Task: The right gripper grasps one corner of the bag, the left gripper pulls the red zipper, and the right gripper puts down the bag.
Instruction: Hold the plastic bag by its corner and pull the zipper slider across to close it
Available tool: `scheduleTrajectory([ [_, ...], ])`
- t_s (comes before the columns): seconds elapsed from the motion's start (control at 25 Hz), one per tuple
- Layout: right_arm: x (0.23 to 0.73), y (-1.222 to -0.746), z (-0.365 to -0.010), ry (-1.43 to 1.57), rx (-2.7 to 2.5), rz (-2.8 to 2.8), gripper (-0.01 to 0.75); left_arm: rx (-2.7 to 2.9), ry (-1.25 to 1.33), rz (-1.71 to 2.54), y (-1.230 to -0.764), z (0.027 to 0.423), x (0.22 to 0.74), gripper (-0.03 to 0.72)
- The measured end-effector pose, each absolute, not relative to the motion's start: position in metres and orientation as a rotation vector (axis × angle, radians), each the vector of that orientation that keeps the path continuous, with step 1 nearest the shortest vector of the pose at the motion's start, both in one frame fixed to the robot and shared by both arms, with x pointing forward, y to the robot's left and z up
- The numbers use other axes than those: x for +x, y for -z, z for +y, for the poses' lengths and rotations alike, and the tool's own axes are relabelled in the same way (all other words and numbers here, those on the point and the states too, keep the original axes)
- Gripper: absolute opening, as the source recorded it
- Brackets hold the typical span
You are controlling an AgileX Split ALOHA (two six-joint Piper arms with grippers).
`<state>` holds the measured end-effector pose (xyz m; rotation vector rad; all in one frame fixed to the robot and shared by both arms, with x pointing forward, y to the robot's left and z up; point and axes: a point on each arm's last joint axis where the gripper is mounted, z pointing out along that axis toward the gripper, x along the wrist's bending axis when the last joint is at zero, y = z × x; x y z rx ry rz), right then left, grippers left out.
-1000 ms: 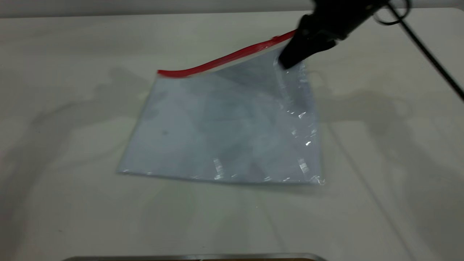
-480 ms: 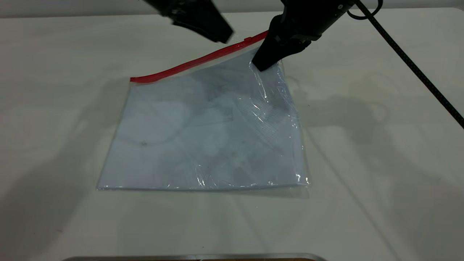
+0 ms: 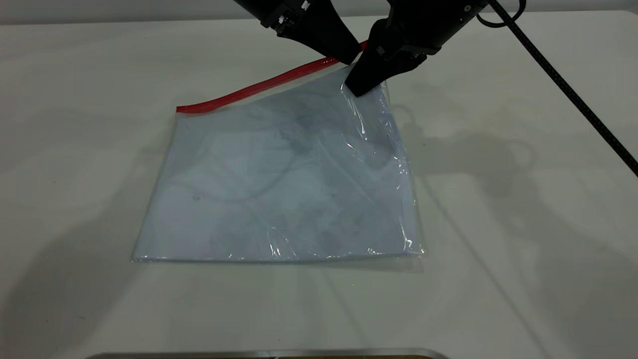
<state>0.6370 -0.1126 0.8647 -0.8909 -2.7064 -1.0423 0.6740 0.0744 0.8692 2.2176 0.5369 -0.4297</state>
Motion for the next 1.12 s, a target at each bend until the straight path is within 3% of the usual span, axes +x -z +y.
scheduleTrajectory([
  [0.2, 0.637, -0.865, -0.112, 1.049, -0.896, -2.695, 0.033, 2.218, 0.444, 0.524, -0.869, 0.072, 0.672, 0.445],
  [0.6, 0.637, -0.865, -0.112, 1.053, -0.901, -2.692, 0.033, 2.218, 0.457, 0.492, -0.870, 0.071, 0.670, 0.187],
  [1.12, 0.644, -0.876, -0.127, 1.086, -0.945, -2.691, 0.033, 2.216, 0.424, 0.509, -0.870, 0.073, 0.674, 0.167],
])
